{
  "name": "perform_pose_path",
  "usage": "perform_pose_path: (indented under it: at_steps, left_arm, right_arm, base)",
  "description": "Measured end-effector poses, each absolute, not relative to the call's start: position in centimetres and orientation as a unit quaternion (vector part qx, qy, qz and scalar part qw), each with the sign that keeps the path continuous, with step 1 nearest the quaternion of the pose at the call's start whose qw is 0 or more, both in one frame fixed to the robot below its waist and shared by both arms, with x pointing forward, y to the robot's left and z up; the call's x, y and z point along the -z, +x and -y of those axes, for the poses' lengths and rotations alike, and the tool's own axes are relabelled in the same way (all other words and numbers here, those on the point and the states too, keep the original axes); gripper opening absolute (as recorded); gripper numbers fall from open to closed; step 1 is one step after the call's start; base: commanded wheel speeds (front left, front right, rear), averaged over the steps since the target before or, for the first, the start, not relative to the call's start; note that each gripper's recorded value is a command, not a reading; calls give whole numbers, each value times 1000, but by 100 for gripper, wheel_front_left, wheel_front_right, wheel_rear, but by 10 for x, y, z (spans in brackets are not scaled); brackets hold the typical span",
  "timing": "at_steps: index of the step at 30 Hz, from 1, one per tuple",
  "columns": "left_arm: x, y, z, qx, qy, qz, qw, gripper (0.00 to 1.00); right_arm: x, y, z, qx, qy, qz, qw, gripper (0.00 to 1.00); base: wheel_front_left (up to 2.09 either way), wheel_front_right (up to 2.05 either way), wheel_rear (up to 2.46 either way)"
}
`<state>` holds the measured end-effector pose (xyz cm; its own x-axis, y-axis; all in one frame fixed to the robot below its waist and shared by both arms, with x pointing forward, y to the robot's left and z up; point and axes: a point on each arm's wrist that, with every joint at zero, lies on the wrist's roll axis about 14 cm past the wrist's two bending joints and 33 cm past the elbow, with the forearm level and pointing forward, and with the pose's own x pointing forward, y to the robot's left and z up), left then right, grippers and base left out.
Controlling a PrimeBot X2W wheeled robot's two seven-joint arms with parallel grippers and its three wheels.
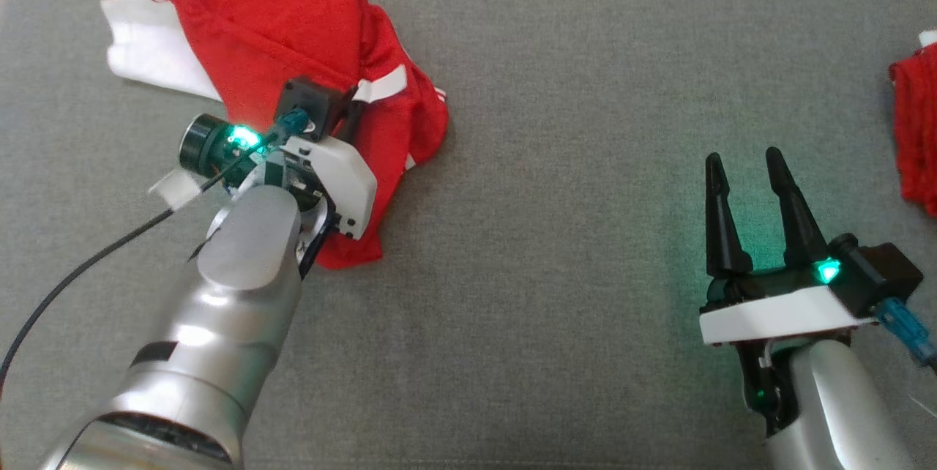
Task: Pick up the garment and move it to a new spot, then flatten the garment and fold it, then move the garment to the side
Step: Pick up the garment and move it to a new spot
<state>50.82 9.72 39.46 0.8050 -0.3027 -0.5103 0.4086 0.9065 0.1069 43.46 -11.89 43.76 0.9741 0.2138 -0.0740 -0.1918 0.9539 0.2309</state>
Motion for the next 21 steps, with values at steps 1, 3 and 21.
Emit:
perform_pose_path:
  at_steps: [1, 3, 21]
  left_arm:
    - [-404, 510, -96, 187, 99, -230, 950, 0]
    - [-424, 514, -94, 187, 86, -187, 960, 0]
    - [-667, 508, -29, 270, 48, 184, 944, 0]
  right_arm:
    - [-440, 434, 118, -104, 111, -47, 987, 100]
    - [-444, 432, 117, -107, 110, -43, 987, 100]
    - [-490, 400, 143, -74, 119, 11, 990, 100]
  base:
    - [0, 0, 0]
    - [0, 0, 0]
    - [0, 0, 0]
